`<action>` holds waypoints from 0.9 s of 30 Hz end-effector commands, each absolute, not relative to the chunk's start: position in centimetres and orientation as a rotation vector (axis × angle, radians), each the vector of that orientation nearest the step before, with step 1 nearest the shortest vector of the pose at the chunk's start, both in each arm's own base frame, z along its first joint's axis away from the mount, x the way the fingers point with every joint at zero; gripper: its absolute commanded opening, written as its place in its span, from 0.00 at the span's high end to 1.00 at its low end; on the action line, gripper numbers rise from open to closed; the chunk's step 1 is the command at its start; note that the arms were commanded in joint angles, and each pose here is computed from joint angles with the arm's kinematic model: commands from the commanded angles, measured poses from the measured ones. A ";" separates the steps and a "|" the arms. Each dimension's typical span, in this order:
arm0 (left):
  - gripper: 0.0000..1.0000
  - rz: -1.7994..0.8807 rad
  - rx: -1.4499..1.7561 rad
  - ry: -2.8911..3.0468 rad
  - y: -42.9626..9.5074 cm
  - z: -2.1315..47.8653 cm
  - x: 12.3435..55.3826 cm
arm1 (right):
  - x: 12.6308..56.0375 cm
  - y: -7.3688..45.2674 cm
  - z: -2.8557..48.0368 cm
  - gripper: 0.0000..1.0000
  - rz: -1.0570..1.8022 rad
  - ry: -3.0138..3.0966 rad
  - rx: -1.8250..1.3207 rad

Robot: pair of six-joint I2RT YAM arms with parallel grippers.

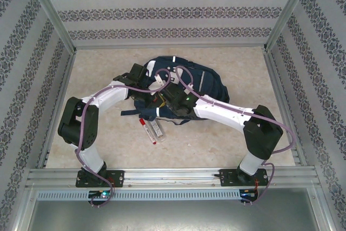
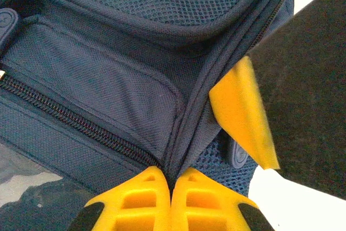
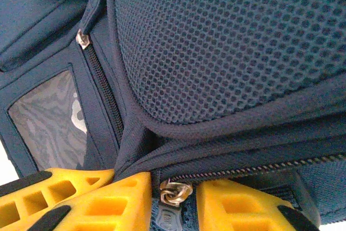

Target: Pack books, pencil case, and school supplies into a backpack

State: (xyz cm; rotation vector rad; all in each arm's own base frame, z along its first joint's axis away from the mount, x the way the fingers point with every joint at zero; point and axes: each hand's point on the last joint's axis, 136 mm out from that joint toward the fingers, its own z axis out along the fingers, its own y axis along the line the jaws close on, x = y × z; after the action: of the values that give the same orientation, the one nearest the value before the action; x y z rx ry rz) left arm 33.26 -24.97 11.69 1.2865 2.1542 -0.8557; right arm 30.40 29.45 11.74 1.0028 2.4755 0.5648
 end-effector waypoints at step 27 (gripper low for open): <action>1.00 -0.765 1.331 1.948 -24.2 13.3 35.6 | 27.3 16.7 9.4 0.88 0.677 2.355 1.465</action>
State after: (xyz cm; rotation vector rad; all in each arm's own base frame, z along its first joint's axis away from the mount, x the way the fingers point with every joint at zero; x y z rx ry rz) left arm 33.38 -27.03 13.45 1.3640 1.9177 -0.9312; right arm 29.35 23.01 13.01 1.2802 2.3711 0.9921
